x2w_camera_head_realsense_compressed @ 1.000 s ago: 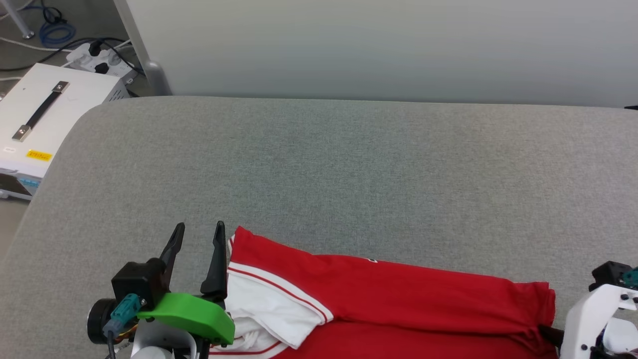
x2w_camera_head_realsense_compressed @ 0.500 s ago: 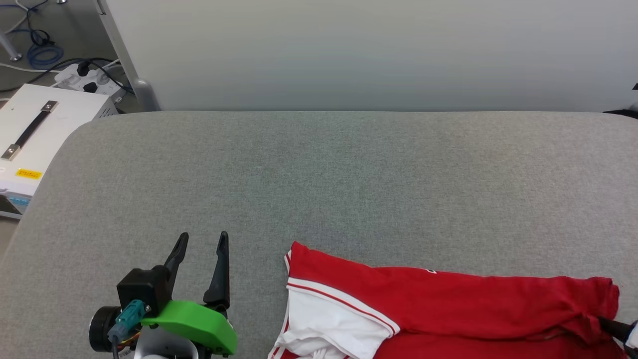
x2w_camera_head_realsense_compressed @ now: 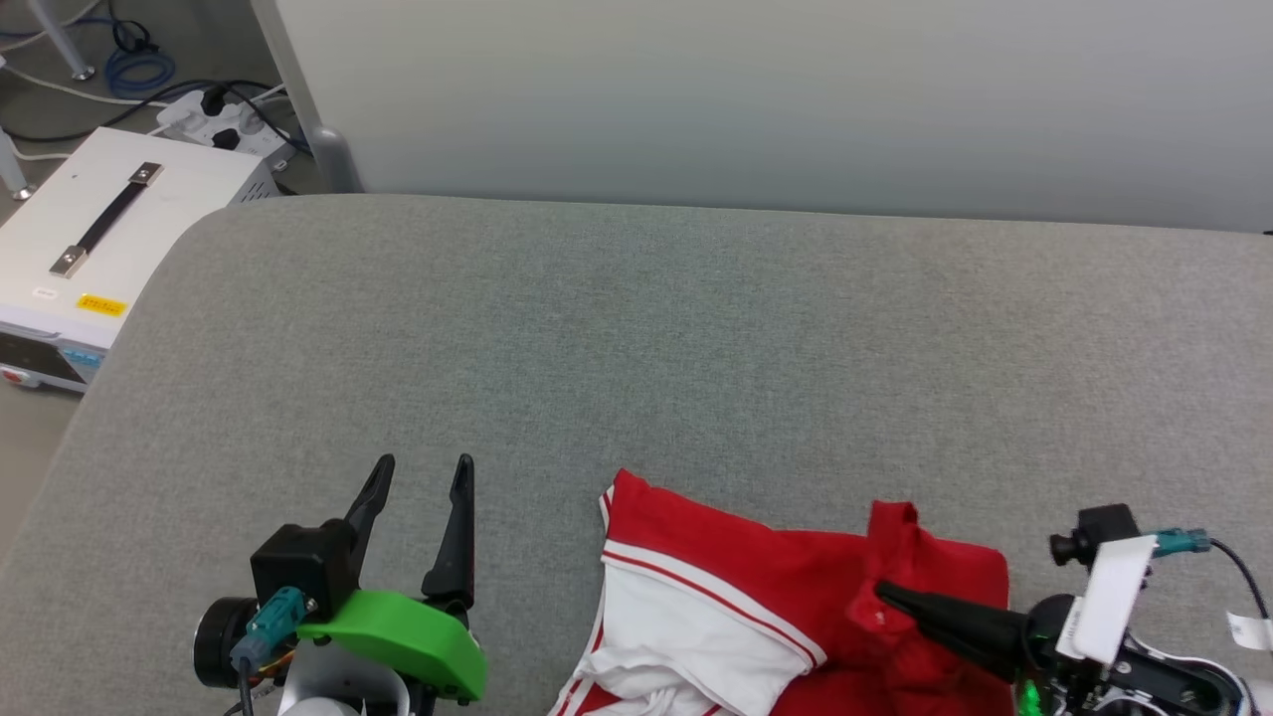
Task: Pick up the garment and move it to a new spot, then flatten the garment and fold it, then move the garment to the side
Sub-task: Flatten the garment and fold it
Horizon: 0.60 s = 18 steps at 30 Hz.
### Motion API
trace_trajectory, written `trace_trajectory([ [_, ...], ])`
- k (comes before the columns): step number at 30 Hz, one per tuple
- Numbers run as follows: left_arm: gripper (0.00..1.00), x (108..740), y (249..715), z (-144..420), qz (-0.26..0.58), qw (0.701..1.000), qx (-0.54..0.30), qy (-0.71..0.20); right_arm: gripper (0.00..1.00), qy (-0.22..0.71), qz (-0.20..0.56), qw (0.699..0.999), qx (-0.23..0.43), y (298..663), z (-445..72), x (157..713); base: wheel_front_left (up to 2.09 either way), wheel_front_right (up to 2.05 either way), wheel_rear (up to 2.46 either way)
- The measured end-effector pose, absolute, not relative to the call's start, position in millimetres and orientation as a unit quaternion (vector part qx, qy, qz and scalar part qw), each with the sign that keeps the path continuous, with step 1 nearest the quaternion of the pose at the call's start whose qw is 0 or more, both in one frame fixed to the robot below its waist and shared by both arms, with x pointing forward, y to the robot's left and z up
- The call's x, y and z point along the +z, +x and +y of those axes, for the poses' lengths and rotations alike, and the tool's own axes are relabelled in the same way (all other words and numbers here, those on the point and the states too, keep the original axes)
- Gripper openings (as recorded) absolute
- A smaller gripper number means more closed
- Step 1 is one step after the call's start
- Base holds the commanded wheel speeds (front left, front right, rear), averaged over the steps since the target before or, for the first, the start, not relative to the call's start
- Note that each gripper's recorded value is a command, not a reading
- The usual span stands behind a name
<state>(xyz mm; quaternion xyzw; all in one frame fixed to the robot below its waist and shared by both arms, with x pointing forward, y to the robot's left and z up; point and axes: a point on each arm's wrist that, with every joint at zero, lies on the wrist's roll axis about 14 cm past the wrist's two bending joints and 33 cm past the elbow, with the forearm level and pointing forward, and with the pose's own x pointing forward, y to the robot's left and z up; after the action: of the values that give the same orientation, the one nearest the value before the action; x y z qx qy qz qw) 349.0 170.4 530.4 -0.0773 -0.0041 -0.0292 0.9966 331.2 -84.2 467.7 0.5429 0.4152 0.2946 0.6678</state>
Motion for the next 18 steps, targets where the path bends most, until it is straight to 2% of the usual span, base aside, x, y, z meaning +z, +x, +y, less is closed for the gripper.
trace_trajectory([
  [10, 1.0, 525.8, 362.6, 174.5, -0.003, 0.996, -0.018, -0.086, 0.0, 0.553, 0.426, 0.603, 0.387, 331.6, 22.8, 484.6, 0.0, 0.0, 0.0],
  [16, 1.0, 515.5, 368.1, 182.1, 0.005, 0.996, -0.003, -0.088, 0.0, 0.537, 0.455, 0.596, 0.385, 331.4, 50.0, 466.5, 0.0, 0.0, 0.0],
  [17, 1.0, 513.4, 368.3, 183.1, 0.007, 0.996, -0.001, -0.089, 0.1, 0.531, 0.462, 0.601, 0.379, 331.6, 51.2, 459.8, 0.0, 0.0, 0.0],
  [18, 1.0, 510.8, 368.2, 184.0, 0.011, 0.996, 0.001, -0.089, 0.32, 0.527, 0.467, 0.604, 0.372, 331.6, 51.8, 453.2, 0.0, 0.0, 0.0],
])
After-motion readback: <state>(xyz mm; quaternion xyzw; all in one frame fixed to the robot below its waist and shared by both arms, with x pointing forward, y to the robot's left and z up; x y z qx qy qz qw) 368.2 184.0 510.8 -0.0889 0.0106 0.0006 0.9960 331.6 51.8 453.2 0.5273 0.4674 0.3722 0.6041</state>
